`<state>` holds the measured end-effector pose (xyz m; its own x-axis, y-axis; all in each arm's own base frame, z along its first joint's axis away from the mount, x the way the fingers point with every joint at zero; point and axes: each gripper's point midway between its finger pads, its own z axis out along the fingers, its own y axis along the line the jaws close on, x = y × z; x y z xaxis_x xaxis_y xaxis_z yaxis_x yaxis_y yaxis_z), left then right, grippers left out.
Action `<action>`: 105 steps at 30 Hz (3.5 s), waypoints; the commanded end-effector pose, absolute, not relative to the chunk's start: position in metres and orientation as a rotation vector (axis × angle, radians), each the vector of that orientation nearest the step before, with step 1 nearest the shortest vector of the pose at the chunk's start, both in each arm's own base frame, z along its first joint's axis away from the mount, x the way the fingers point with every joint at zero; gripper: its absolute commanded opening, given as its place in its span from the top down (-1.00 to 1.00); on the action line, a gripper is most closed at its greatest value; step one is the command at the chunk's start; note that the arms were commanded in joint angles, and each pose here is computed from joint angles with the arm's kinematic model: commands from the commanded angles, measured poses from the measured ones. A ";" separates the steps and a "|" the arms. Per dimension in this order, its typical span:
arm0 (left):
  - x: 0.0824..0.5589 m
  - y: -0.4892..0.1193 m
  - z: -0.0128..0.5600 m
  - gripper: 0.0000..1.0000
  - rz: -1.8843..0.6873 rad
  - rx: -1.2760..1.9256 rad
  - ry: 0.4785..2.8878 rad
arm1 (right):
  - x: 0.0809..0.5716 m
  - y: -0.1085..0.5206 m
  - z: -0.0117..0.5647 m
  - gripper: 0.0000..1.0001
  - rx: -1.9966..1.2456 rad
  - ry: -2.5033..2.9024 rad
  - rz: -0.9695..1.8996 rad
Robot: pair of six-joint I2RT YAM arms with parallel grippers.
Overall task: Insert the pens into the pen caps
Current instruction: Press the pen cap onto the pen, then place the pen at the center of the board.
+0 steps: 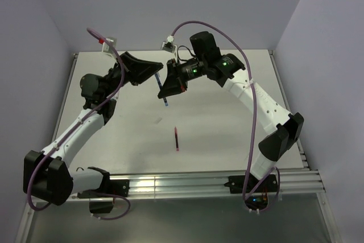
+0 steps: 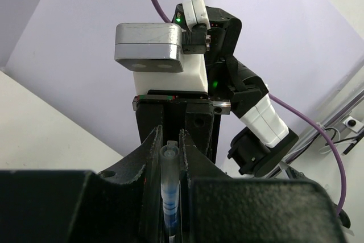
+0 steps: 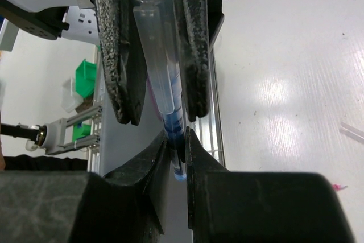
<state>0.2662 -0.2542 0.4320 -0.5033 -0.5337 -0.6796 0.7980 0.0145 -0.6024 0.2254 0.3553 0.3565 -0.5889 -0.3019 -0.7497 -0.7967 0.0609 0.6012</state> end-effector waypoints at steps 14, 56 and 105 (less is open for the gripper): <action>0.202 -0.268 0.405 0.11 -1.845 0.631 1.420 | 0.294 0.341 0.437 1.00 -0.916 1.607 1.296; 0.211 -0.262 0.426 0.28 -1.845 0.599 1.316 | 0.260 0.351 0.410 1.00 -1.041 1.626 1.433; 0.243 -0.255 0.429 0.26 -1.753 0.514 1.348 | 0.225 0.353 0.392 1.00 -1.096 1.656 1.496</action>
